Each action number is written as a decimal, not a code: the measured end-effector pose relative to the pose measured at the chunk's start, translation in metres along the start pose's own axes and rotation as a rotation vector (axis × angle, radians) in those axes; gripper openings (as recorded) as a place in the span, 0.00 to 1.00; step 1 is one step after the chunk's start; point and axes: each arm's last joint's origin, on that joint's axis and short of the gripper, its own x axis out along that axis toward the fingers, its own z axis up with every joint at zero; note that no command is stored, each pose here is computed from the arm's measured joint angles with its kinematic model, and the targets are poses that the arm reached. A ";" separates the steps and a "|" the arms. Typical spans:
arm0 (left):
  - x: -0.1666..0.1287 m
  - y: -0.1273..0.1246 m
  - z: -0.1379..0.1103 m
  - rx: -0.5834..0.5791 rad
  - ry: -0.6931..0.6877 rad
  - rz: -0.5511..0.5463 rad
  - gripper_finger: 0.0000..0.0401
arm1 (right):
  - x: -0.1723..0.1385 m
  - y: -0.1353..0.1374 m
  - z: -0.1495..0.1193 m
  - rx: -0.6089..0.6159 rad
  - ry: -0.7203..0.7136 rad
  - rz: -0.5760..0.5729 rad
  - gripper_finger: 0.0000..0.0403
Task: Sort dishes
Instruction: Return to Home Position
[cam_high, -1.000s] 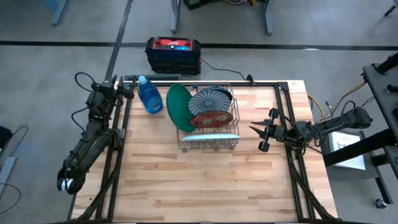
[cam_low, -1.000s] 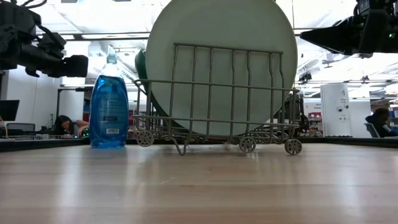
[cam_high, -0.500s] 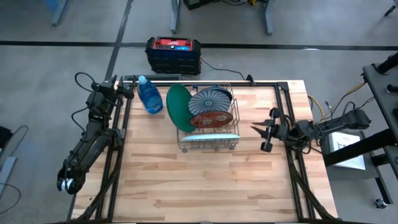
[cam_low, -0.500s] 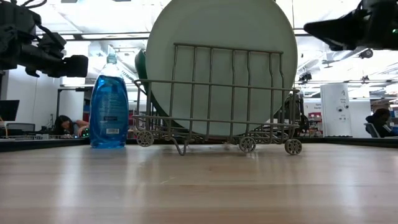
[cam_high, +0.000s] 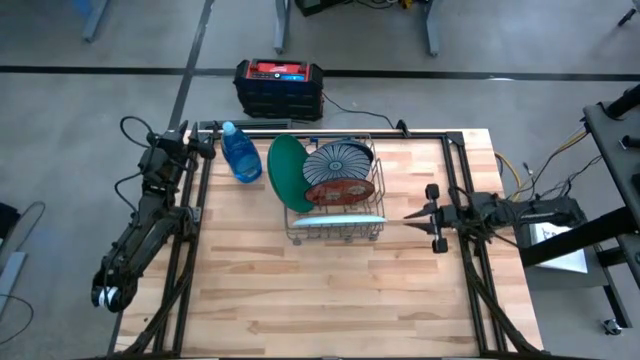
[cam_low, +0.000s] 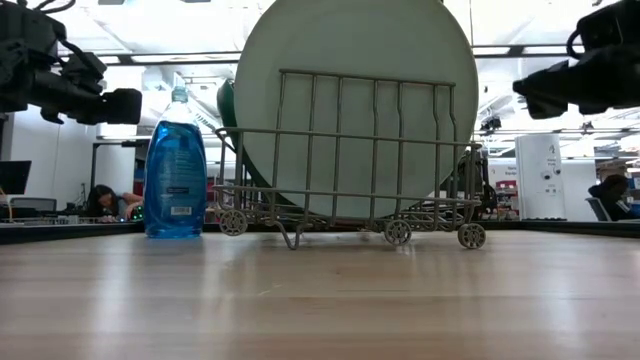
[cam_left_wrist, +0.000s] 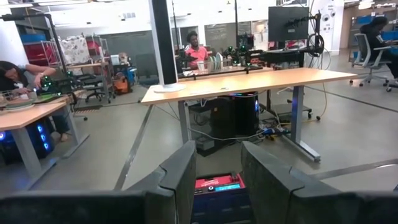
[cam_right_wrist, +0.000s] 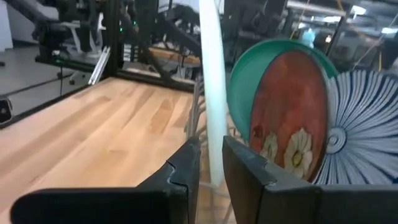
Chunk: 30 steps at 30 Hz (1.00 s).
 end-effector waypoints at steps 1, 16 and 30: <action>0.000 0.000 0.000 0.000 0.000 0.000 0.29 | -0.001 -0.001 0.001 -0.002 -0.011 -0.006 0.14; 0.000 0.000 0.000 0.000 0.000 0.000 0.29 | -0.002 -0.004 0.002 -0.001 -0.033 -0.039 0.15; 0.000 0.000 0.000 0.000 0.000 0.000 0.29 | -0.001 -0.004 0.001 -0.001 -0.020 -0.038 0.14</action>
